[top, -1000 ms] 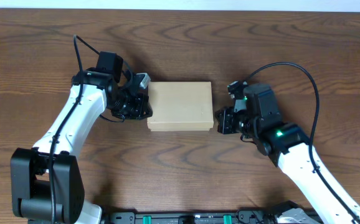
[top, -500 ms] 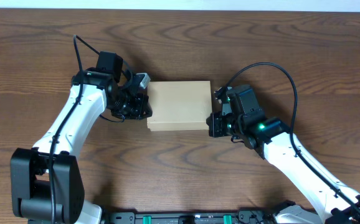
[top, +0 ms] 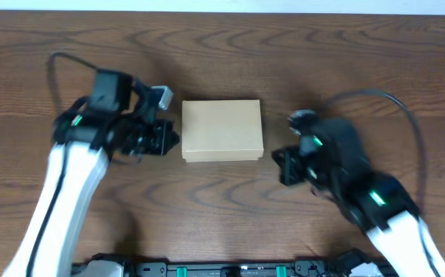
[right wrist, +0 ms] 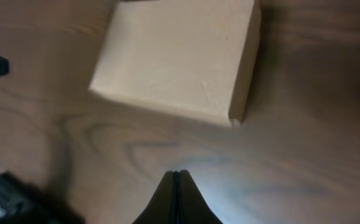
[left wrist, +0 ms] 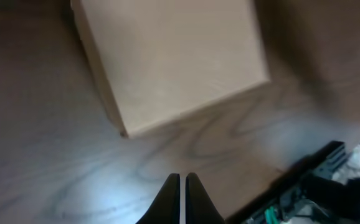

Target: Pack container

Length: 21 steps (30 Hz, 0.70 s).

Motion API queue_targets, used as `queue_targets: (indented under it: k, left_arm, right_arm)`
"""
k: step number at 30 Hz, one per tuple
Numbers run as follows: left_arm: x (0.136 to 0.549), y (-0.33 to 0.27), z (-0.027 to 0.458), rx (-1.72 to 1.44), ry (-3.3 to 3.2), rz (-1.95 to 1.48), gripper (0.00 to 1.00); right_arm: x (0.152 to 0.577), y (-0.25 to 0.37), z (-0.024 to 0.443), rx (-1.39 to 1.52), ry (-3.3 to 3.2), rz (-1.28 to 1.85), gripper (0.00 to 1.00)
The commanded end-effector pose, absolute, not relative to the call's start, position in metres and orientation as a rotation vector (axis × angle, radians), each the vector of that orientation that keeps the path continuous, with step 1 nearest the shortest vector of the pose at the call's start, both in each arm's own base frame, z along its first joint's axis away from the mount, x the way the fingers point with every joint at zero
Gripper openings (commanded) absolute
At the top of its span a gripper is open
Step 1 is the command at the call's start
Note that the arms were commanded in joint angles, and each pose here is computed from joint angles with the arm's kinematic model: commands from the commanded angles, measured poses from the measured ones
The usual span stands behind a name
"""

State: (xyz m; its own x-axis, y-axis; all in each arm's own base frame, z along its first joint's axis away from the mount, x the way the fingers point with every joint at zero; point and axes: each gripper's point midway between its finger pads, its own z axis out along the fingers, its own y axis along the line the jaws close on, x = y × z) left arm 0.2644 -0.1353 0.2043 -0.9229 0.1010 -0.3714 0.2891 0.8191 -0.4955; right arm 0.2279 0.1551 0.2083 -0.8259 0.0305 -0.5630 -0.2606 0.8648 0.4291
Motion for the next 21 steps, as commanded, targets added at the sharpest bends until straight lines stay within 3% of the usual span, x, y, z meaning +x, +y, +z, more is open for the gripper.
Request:
queue_targets:
  k: [1, 6, 11, 12, 13, 14, 21]
  left_arm:
    - [0.235, -0.129, 0.235, 0.327, 2.595, -0.721, 0.06]
    - [0.180, -0.119, 0.239, 0.368, 2.502, -0.640, 0.06]
    - [0.154, -0.114, 0.223, 0.348, 2.384, -0.671, 0.07]
    - [0.152, -0.114, 0.222, 0.342, 2.370, -0.675, 0.20]
    - [0.150, -0.113, 0.221, 0.323, 2.357, -0.683, 0.65]
    - [0.150, -0.113, 0.222, 0.311, 2.342, -0.689, 0.95]
    - [0.147, -0.112, 0.222, 0.230, 2.352, -0.725, 0.95]
  right_arm:
    - [0.201, 0.140, 0.221, -0.168, 2.428, 0.661, 0.01]
    - [0.156, 0.113, 0.210, -0.122, 2.426, 0.639, 0.01]
    - [0.134, 0.104, 0.202, -0.076, 2.363, 0.699, 0.02]
    - [0.132, 0.103, 0.203, -0.063, 2.352, 0.710, 0.13]
    - [0.131, 0.102, 0.204, -0.045, 2.342, 0.722, 0.57]
    - [0.131, 0.102, 0.205, -0.017, 2.339, 0.736, 0.99]
    - [0.121, 0.106, 0.199, 0.027, 2.393, 0.807, 0.99]
